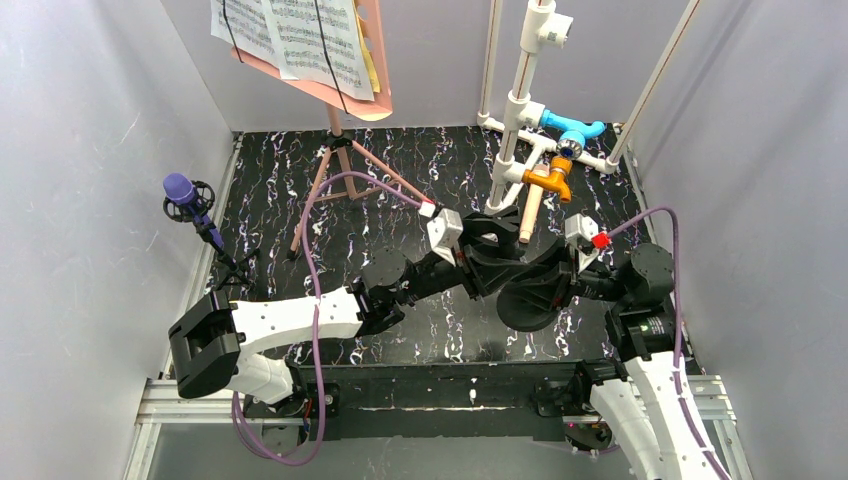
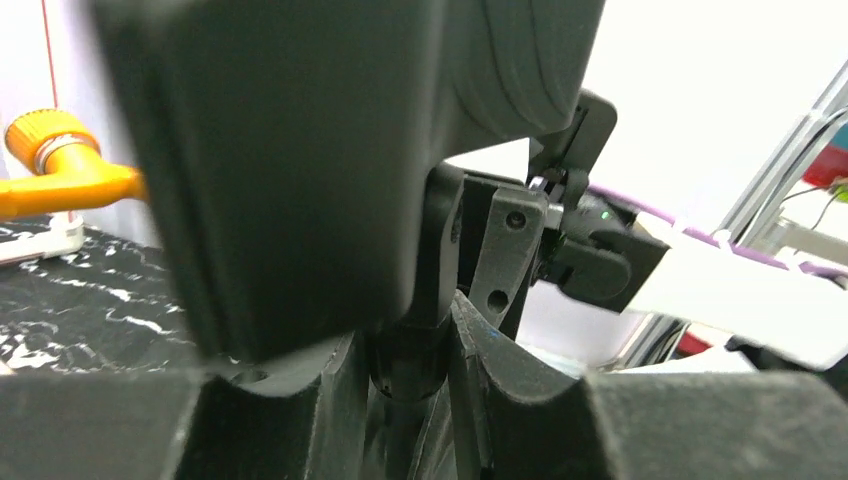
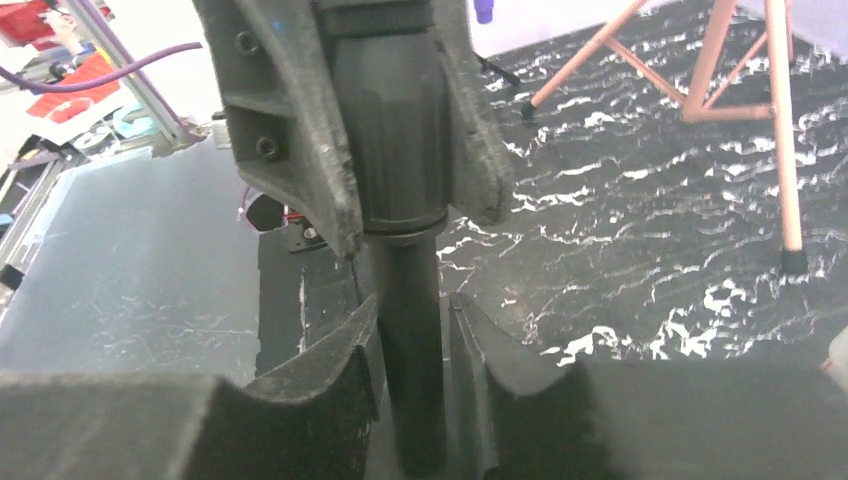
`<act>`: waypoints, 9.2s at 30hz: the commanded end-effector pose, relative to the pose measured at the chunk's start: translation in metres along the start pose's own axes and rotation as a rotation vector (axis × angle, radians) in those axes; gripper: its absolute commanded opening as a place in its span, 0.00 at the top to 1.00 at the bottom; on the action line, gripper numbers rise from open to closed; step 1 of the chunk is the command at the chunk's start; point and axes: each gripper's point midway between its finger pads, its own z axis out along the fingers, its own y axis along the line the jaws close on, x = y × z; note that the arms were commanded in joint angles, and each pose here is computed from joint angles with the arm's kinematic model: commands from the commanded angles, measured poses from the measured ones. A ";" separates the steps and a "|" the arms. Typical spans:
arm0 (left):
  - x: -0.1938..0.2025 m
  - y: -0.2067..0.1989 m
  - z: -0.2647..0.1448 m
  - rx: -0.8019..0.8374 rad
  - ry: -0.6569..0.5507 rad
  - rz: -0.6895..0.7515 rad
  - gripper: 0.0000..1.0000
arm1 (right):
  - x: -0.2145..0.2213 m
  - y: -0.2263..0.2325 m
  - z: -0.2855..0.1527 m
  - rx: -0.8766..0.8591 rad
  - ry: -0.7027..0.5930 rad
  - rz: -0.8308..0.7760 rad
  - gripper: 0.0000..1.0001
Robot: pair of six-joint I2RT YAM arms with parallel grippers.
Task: Pack up the instrument practice props
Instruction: Place the microphone stand at the center of the board, then pick up the microphone stand with the microphone from the center of the board.
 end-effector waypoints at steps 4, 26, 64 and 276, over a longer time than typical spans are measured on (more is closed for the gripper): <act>-0.007 -0.005 -0.006 0.010 0.019 0.084 1.00 | 0.007 -0.022 -0.003 0.105 0.042 -0.034 0.45; 0.009 0.001 0.000 0.007 0.080 0.110 1.00 | 0.008 -0.026 -0.001 0.089 0.065 -0.014 0.30; 0.000 0.004 -0.013 -0.072 0.031 -0.049 0.22 | 0.031 -0.030 -0.007 0.075 0.093 -0.077 0.99; -0.022 0.051 -0.319 -0.912 0.469 0.016 0.00 | 0.110 -0.092 -0.089 0.227 0.612 -0.019 0.01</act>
